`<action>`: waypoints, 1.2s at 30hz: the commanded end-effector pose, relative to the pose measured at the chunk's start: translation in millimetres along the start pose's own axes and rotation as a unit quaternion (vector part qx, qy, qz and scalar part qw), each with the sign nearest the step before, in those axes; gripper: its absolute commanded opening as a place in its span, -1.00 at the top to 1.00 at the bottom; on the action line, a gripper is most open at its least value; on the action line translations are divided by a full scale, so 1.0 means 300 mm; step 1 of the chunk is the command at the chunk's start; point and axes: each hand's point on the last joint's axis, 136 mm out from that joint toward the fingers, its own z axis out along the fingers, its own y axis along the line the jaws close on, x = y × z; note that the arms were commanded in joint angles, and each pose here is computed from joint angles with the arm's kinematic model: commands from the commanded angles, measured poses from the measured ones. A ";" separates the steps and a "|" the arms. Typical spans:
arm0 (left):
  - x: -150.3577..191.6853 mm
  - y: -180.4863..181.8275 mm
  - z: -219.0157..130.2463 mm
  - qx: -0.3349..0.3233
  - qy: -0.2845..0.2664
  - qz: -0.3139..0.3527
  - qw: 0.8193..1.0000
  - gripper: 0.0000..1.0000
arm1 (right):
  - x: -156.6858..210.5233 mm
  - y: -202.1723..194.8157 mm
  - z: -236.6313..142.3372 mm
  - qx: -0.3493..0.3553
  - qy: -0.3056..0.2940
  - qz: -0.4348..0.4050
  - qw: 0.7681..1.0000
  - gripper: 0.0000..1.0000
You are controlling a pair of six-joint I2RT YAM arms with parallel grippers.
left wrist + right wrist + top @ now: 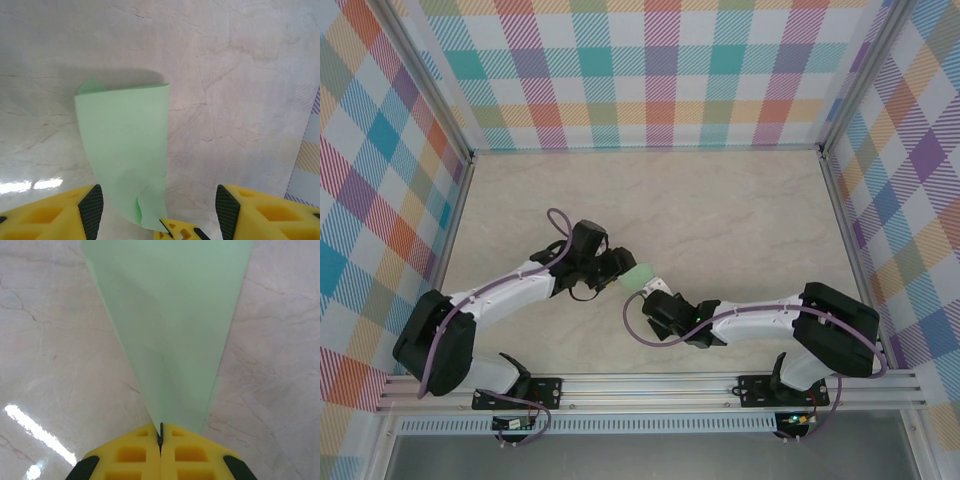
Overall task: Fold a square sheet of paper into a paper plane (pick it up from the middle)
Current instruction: Fold the wing for the fifth time at the center of the table.
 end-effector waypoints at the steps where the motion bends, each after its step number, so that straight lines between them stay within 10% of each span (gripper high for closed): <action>1: 0.010 0.074 -0.022 -0.038 -0.005 -0.009 0.999 -0.28 | 0.011 0.035 0.004 -0.041 0.002 0.033 0.999 0.99; 36: 0.036 0.068 -0.021 0.018 -0.011 -0.026 0.999 -0.27 | -0.066 -0.028 -0.031 -0.303 0.006 0.301 0.904 0.99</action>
